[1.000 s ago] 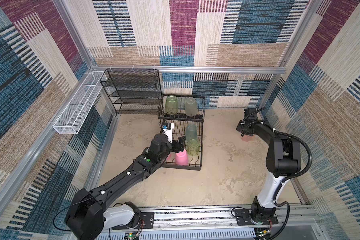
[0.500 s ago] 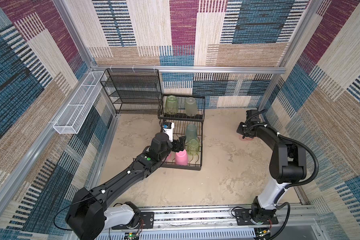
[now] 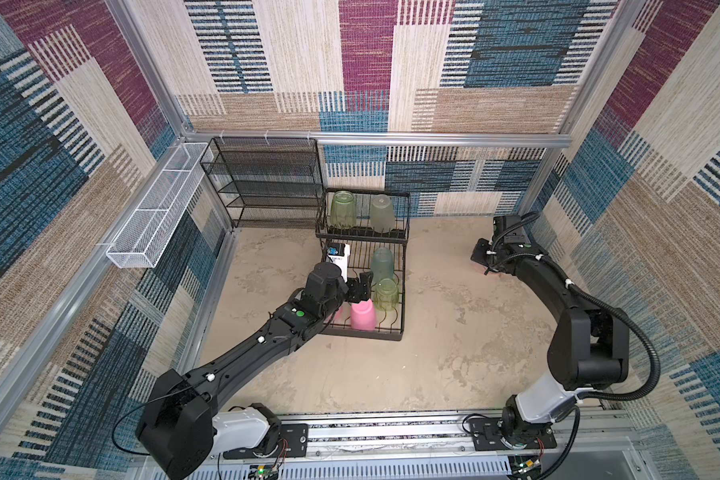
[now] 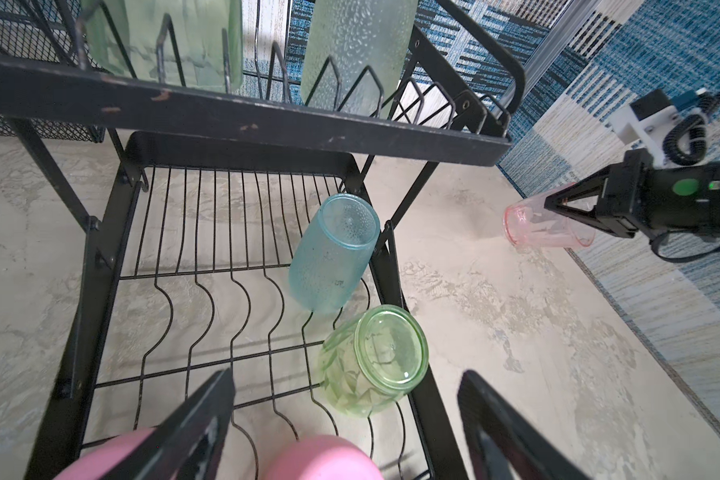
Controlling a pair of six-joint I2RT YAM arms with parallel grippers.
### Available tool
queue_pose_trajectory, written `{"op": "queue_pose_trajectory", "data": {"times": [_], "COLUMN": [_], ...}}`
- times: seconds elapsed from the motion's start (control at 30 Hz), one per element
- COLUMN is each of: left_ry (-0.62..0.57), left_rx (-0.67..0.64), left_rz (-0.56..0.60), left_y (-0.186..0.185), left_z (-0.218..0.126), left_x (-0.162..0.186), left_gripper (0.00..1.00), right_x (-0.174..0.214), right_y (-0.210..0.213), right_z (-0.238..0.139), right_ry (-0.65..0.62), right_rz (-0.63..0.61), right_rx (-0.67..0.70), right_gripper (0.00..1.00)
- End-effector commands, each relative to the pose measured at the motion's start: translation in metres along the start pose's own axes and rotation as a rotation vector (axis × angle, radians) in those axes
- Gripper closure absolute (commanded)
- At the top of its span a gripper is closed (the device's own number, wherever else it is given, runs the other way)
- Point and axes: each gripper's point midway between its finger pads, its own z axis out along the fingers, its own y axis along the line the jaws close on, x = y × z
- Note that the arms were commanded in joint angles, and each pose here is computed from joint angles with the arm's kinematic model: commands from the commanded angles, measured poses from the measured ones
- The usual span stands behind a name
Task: Load the cups into the dish rack
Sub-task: 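Lift the pale pink cup with the right gripper and carry it toward the rack, then bring the pale pink cup to the left gripper while the left reaches to it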
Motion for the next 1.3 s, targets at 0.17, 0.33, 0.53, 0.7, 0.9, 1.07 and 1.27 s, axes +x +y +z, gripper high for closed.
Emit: {"op": "queue_pose_trajectory", "data": {"times": [0.17,0.33,0.53,0.7,0.9,1.07,1.27], "left_ry": [0.005,0.014,0.016,0.035,0.024,0.011,-0.003], "left_rx": [-0.018,-0.03,-0.045,-0.091,-0.028,0.038,0.138], "left_rz": [-0.046,-0.087,-0.146,-0.222,-0.396,-0.533,-0.764], "left_y": [0.0,0.002,0.006,0.021,0.03,0.035,0.041], "left_z": [-0.003,-0.007,-0.019,-0.031,-0.049,-0.063,-0.074], "left_x": [-0.007,-0.011,-0.022,-0.04,-0.073,-0.096,-0.108], "left_gripper": [0.13,0.11,0.07,0.06,0.05,0.06,0.07], "right_x": [-0.028,-0.043,-0.047,-0.046,-0.031,-0.002,0.04], "right_y": [0.047,0.088,0.135,0.167,0.206,0.241,0.276], "right_z": [-0.063,-0.114,-0.179,-0.232,-0.278,-0.296,-0.298], "right_ry": [-0.17,-0.279,-0.444,-0.579,-0.679,-0.696,-0.667], "right_rz": [-0.099,-0.187,-0.282,-0.346,-0.428,-0.51,-0.56], "right_rx": [-0.069,-0.16,-0.35,-0.517,-0.74,-0.908,-1.069], "right_gripper": [1.0,1.0,1.0,1.0,1.0,1.0,1.0]}}
